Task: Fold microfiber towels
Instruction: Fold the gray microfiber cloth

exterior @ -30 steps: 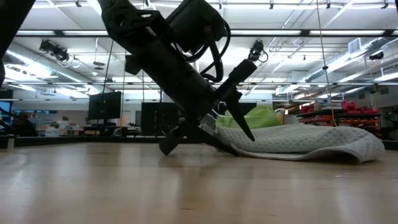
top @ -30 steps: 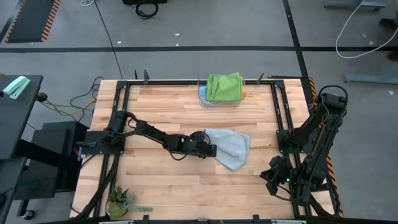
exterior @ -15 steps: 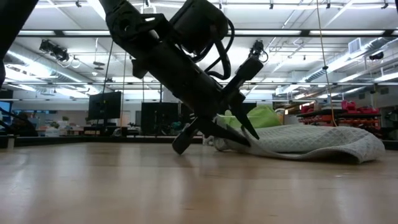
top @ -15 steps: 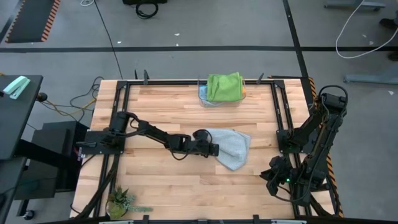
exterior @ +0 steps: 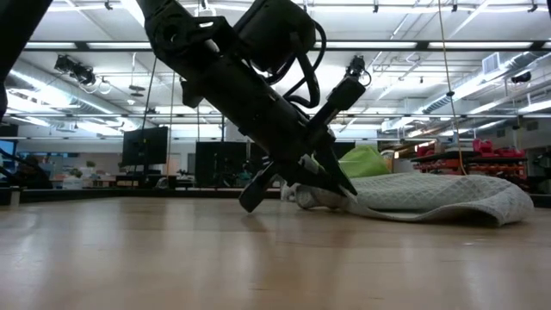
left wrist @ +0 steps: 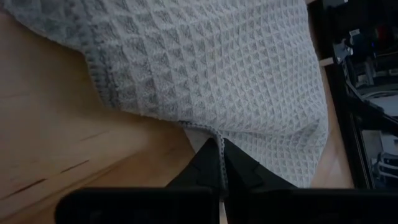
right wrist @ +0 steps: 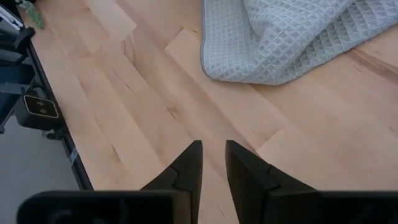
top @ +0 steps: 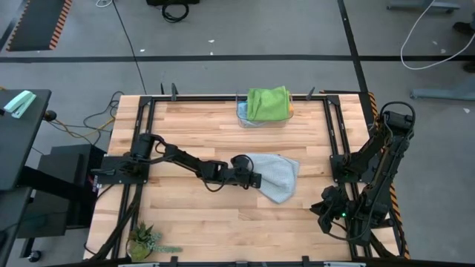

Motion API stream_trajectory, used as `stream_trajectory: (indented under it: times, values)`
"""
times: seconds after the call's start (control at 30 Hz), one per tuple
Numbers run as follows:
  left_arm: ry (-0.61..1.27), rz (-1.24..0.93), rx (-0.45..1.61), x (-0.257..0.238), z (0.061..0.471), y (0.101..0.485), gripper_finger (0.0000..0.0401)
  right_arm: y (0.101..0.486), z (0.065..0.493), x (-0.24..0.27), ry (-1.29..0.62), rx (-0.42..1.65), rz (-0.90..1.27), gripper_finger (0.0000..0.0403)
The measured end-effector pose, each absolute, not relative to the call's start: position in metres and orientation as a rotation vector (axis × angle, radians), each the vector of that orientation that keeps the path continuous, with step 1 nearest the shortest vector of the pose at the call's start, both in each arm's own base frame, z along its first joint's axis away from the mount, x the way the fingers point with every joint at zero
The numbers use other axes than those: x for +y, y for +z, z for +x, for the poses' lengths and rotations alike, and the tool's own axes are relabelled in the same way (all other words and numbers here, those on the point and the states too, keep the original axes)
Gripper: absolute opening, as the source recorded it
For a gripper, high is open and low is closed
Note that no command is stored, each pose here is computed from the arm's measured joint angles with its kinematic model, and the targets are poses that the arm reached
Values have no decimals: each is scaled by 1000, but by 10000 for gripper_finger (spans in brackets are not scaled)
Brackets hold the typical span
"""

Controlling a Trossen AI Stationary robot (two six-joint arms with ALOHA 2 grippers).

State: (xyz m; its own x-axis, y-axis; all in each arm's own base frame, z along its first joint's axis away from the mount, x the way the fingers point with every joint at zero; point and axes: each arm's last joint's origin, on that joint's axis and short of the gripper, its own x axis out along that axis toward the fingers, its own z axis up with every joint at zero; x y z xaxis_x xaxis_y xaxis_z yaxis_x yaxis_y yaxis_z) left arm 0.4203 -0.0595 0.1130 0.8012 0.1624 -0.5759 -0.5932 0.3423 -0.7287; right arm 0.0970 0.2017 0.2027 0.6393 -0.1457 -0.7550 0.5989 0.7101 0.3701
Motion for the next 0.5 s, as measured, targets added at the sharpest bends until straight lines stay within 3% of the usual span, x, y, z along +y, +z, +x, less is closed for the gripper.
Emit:
stream_trajectory:
  times: [0.5]
  values:
    - [529, -1116, 420, -59, 421, 115, 85, 203, 97, 202, -460, 768, 650, 78]
